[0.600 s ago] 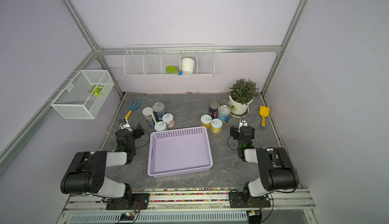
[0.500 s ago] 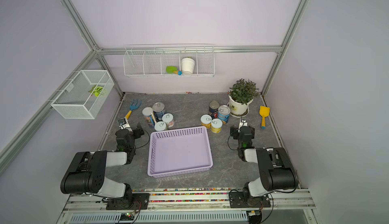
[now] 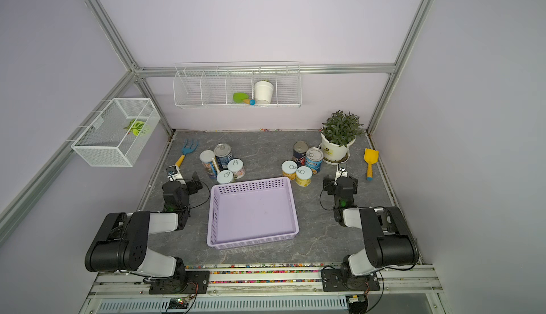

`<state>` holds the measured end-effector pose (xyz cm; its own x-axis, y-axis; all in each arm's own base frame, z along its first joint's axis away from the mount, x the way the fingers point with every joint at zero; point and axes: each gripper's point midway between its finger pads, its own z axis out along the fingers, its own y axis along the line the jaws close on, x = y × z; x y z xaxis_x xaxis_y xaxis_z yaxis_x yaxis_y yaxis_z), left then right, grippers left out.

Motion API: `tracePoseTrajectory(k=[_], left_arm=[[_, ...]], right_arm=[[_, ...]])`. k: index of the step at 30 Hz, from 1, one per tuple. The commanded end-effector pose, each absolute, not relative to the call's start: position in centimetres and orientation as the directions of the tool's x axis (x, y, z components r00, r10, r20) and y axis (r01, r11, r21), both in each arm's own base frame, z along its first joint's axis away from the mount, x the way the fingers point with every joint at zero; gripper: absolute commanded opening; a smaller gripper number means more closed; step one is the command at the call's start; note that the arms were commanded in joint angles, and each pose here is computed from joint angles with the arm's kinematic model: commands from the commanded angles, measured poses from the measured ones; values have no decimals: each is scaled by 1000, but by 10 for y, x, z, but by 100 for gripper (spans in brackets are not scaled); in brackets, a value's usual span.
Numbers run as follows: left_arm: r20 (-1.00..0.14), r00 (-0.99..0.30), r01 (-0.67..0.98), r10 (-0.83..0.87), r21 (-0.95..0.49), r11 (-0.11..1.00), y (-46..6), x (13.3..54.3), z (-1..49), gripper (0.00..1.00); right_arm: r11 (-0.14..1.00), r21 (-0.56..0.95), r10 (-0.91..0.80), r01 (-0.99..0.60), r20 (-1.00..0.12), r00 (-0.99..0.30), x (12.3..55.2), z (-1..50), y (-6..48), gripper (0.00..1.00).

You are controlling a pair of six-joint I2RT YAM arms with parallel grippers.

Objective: Put the canned food in the basket
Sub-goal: Adjust the basket at the center of the board.

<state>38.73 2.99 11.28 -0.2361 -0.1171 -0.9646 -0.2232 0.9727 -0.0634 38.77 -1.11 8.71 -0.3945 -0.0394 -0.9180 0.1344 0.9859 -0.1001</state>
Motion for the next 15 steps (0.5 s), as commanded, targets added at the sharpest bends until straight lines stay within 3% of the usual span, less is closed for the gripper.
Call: tracePoseTrajectory(k=[1,8,10,12,15], left_arm=[[-972,-210,-225,-106,-58,973,30,394,121,100],[-973,-207,-212,-103,-58,976,29,394,123,100],[-974,-216,-171,-68,-31,985,22,399,135,100],[-932,-333,-282,-146,-49,958,37,407,145,100],[-845,-466,-467,-261,-16,884,61,412,149,100]], right_arm=[[983,-98,-32,156,-925,-379,393,91,-13,99],[983,-105,-41,153,-927,-372,392,93,-13,99],[951,-127,-35,281,-950,-311,387,115,-31,99],[900,-140,17,412,-934,-356,374,141,-49,99],[792,69,287,606,-919,-270,349,165,-71,99]])
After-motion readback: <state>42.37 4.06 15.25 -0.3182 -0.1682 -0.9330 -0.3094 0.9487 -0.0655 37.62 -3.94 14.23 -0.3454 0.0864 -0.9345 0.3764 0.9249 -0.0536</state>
